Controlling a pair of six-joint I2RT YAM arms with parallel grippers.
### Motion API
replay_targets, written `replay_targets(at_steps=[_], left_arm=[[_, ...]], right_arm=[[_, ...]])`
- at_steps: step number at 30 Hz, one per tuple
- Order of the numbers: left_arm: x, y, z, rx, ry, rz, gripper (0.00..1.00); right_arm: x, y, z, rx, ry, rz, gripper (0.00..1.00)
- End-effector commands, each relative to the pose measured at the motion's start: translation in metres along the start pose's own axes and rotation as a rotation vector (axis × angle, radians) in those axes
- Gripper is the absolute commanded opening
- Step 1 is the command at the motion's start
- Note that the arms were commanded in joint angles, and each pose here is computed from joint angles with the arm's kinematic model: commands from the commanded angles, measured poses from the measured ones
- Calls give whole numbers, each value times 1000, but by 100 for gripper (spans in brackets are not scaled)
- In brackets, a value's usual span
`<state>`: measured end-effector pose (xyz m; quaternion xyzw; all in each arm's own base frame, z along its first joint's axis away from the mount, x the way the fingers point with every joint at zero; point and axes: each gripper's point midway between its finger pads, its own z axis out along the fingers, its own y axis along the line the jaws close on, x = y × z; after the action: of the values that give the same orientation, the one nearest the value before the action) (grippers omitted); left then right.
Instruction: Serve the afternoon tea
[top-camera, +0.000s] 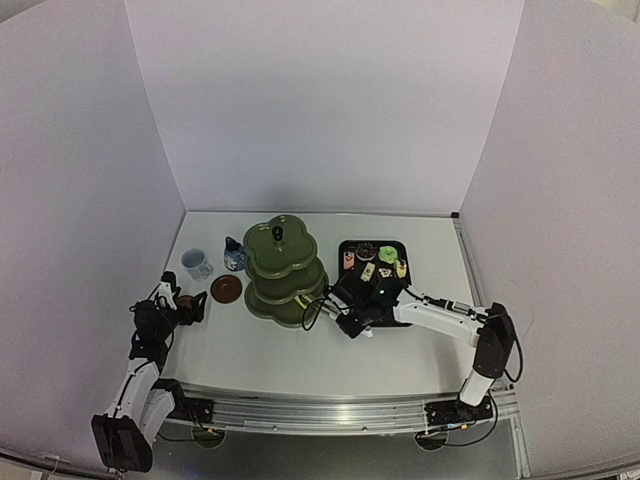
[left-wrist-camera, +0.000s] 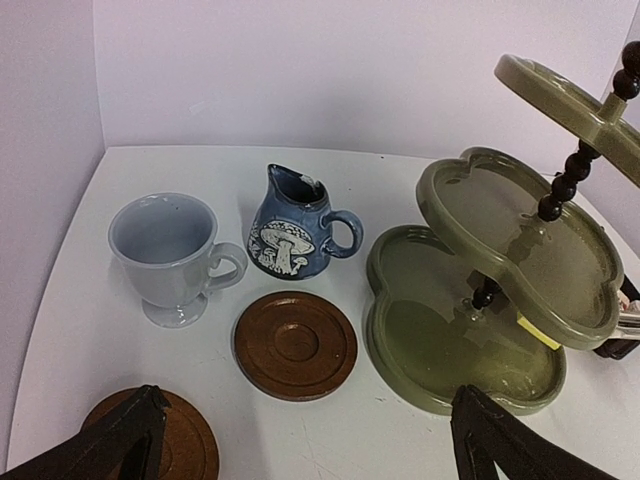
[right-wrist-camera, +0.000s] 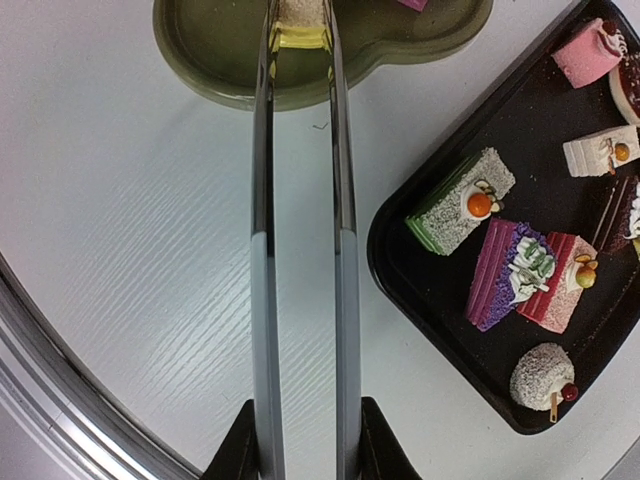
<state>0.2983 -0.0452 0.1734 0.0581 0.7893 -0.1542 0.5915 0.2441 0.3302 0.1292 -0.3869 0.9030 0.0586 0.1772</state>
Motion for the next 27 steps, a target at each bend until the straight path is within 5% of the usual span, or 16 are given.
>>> replay_targets(at_steps=[1, 11, 14, 18, 27], left_arm=[[-12, -7, -2, 29, -35, 17, 100], [-11, -7, -2, 30, -32, 18, 100], [-11, -7, -2, 34, -29, 17, 100], [-10, -8, -2, 35, -27, 17, 100], [-8, -7, -1, 36, -19, 20, 100]], right_arm=[[-27, -1, -6, 23, -81, -7, 0], [-28, -3, 13, 47, -49, 5, 3], [-28, -3, 13, 52, -50, 19, 10], [-27, -1, 12, 35, -49, 25, 33], [-32, 1, -3, 17, -84, 53, 38]])
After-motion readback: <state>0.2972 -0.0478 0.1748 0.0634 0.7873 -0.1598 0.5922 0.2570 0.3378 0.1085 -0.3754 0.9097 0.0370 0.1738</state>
